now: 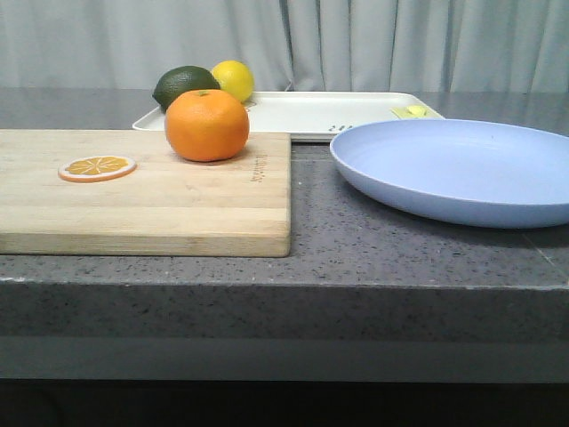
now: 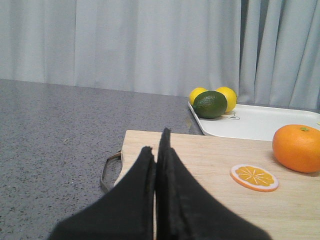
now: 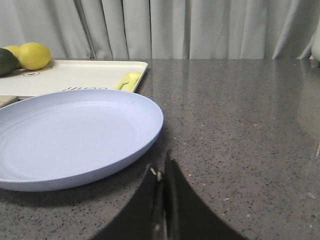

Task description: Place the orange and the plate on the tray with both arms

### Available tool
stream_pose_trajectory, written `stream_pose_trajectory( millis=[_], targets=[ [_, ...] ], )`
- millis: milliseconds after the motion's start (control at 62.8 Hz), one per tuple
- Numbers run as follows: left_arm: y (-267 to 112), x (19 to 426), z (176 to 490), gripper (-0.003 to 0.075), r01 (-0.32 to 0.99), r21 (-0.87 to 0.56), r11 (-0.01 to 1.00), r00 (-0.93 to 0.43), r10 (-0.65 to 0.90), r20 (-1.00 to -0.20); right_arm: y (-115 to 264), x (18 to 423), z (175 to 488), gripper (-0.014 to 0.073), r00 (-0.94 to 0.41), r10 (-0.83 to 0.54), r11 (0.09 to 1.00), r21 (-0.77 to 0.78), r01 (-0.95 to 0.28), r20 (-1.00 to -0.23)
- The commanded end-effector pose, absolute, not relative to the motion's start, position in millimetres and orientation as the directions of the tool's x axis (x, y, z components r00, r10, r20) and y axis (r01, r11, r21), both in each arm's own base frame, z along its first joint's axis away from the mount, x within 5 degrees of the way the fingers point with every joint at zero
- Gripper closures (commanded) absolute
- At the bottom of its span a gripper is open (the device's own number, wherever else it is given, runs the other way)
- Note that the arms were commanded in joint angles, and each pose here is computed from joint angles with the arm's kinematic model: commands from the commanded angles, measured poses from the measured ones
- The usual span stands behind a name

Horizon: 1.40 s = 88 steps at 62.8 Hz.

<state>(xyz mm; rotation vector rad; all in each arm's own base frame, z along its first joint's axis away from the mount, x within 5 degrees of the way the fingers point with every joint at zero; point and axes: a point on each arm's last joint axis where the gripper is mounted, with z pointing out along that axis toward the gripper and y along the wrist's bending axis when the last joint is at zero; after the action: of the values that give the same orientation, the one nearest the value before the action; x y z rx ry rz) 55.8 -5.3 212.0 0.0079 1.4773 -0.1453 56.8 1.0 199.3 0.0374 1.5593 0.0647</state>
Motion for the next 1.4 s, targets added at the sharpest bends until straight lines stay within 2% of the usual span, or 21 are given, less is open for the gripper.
stream_pose_trajectory(
  millis=[0,175,318,541,668,812,891,1034,1385],
  targets=[
    [-5,54,214,0.074,0.106,-0.091,0.99,0.181,-0.109,-0.977,1,53,219,0.0712,0.162,0.064,0.998,0.061,-0.025,-0.985],
    [-4,50,233,0.074,0.112,-0.094,0.989,0.249,-0.119,-0.961,1,49,236,0.0712,0.239,0.065,0.998,0.06,-0.029,-0.969],
    [-4,40,270,0.074,0.119,-0.092,0.989,0.282,-0.123,-0.952,1,41,265,0.0712,0.247,0.065,0.998,0.06,-0.031,-0.967],
    [-3,28,329,0.074,0.119,-0.092,0.989,0.191,-0.113,-0.975,0,29,323,0.0712,0.251,0.055,0.998,0.05,-0.029,-0.966],
    [-4,33,352,0.074,0.116,-0.092,0.989,0.121,-0.106,-0.987,1,33,351,0.0712,0.191,0.054,0.998,0.05,-0.025,-0.98],
    [-6,46,372,0.074,0.109,-0.092,0.99,0.01,-0.094,-0.996,1,48,374,0.0712,0.032,0.052,0.999,0.051,-0.017,-0.998],
    [-7,57,378,0.074,0.105,-0.093,0.99,-0.041,-0.089,-0.995,1,60,381,0.0712,-0.074,0.05,0.999,0.051,-0.012,-0.996],
    [-8,75,371,0.074,0.097,-0.093,0.991,-0.133,-0.08,-0.988,1,83,376,0.0712,-0.213,0.048,0.999,0.05,-0.005,-0.976],
    [-11,98,361,0.074,0.088,-0.093,0.992,-0.238,-0.07,-0.969,2,119,359,0.0711,-0.364,0.046,0.999,0.048,0.003,-0.93]
  ],
)
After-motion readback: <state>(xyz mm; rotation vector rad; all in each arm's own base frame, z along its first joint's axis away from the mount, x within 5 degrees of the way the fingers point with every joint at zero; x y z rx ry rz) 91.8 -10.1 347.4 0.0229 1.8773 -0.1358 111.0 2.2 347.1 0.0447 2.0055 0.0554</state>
